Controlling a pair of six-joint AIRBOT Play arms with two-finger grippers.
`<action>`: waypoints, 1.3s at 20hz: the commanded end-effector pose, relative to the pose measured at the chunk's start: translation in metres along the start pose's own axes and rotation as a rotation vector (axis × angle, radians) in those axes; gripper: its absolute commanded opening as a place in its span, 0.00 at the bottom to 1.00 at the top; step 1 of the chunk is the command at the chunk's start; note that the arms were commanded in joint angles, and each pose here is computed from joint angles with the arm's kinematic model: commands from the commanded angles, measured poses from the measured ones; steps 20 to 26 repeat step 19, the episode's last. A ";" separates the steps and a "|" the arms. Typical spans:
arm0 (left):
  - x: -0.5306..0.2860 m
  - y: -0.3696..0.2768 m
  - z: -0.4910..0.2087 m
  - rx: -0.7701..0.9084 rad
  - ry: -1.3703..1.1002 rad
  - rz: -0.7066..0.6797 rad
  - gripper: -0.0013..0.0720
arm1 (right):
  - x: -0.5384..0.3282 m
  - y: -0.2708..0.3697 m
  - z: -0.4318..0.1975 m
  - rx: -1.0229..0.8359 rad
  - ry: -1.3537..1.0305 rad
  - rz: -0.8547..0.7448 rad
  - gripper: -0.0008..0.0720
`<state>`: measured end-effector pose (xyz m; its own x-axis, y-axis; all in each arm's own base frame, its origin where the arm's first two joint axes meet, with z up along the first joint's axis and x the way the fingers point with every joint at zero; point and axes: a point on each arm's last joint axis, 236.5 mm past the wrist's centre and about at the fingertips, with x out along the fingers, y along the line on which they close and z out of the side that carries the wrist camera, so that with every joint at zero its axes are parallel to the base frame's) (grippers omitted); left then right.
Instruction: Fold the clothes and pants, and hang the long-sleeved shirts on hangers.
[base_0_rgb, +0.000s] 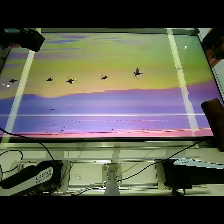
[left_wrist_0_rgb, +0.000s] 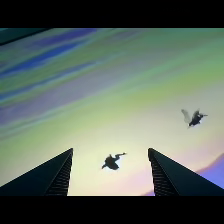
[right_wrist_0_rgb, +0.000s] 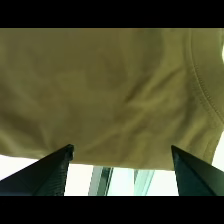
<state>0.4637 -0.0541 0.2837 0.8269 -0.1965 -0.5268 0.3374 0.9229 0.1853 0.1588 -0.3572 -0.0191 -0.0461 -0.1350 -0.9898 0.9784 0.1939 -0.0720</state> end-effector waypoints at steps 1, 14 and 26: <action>0.000 0.001 0.000 -0.001 0.000 0.001 0.71 | -0.001 0.004 -0.003 -0.003 0.014 0.017 0.96; 0.000 0.001 0.000 -0.001 0.000 0.001 0.71 | -0.176 0.215 -0.022 -0.459 -0.562 0.367 0.04; 0.000 0.001 0.000 0.000 0.000 0.001 0.71 | -0.222 0.294 -0.131 -0.854 -0.629 0.489 0.04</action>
